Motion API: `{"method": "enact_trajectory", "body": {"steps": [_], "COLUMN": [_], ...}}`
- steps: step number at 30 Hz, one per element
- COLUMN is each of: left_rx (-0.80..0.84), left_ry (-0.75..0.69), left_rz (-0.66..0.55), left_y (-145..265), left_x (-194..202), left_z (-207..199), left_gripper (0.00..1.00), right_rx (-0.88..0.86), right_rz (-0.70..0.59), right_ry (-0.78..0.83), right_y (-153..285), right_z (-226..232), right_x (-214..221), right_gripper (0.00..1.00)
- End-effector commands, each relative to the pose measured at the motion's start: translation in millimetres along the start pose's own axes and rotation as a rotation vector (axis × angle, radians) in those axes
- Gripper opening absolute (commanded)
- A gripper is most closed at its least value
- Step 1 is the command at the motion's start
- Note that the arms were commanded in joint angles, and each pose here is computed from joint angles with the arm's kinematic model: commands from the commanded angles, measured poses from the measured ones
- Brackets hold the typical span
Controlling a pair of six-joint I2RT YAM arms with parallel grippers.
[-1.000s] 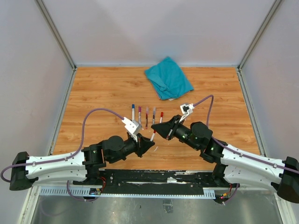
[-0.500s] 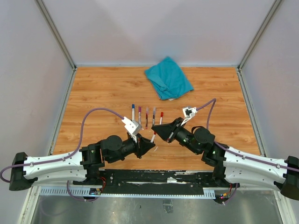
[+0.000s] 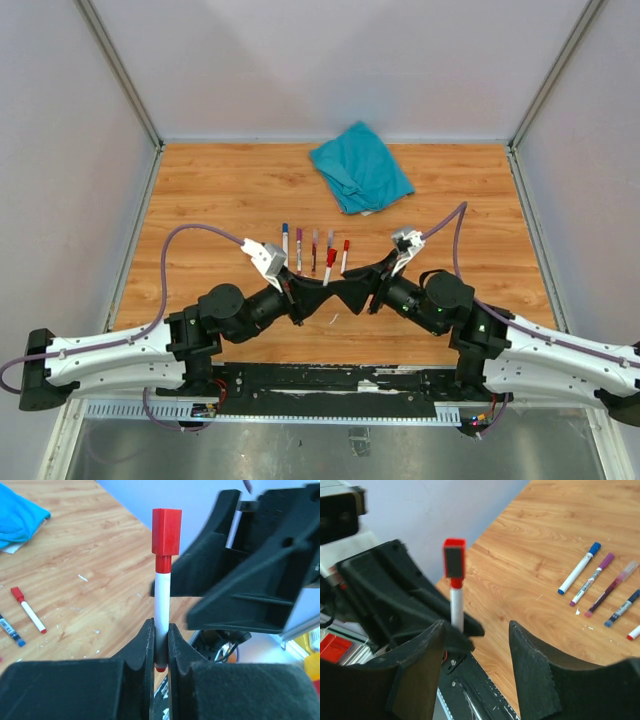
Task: Insert the pens into the pen caps
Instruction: Press the pen cap onto the pen, then place the pen at the center of the board.
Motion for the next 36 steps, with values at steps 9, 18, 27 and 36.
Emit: {"method": "enact_trajectory", "body": {"steps": [9,18,27,36], "left_rx": [0.018,0.049,0.091,0.100], "left_ry": [0.039,0.018,0.031,0.023], "left_rz": [-0.144,-0.118,-0.102,-0.097], "left_y": [13,10,6,3], "left_x": [-29,-25,-21,-20], "left_z": [-6,-9,-14,-16], "left_gripper": [0.00,0.00,0.01,0.00], "right_rx": [0.067,-0.167,-0.111,-0.114], "right_rz": [-0.097,-0.169,-0.177,-0.148], "right_ry": [0.104,0.088,0.000,-0.017], "right_y": [40,23,3,-5], "right_z": [-9,22,23,24], "right_x": [-37,-46,-42,-35], "right_gripper": [0.58,0.42,0.41,0.33]}}
Point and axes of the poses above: each gripper's point midway between its finger pads, its own y axis back along the fingers, its own z axis along the line the jaws close on, x = y × z, the point moved 8 cm from there along y, back along the fingers, and after that the axes turned 10 degrees about y, right-handed, at the moved point
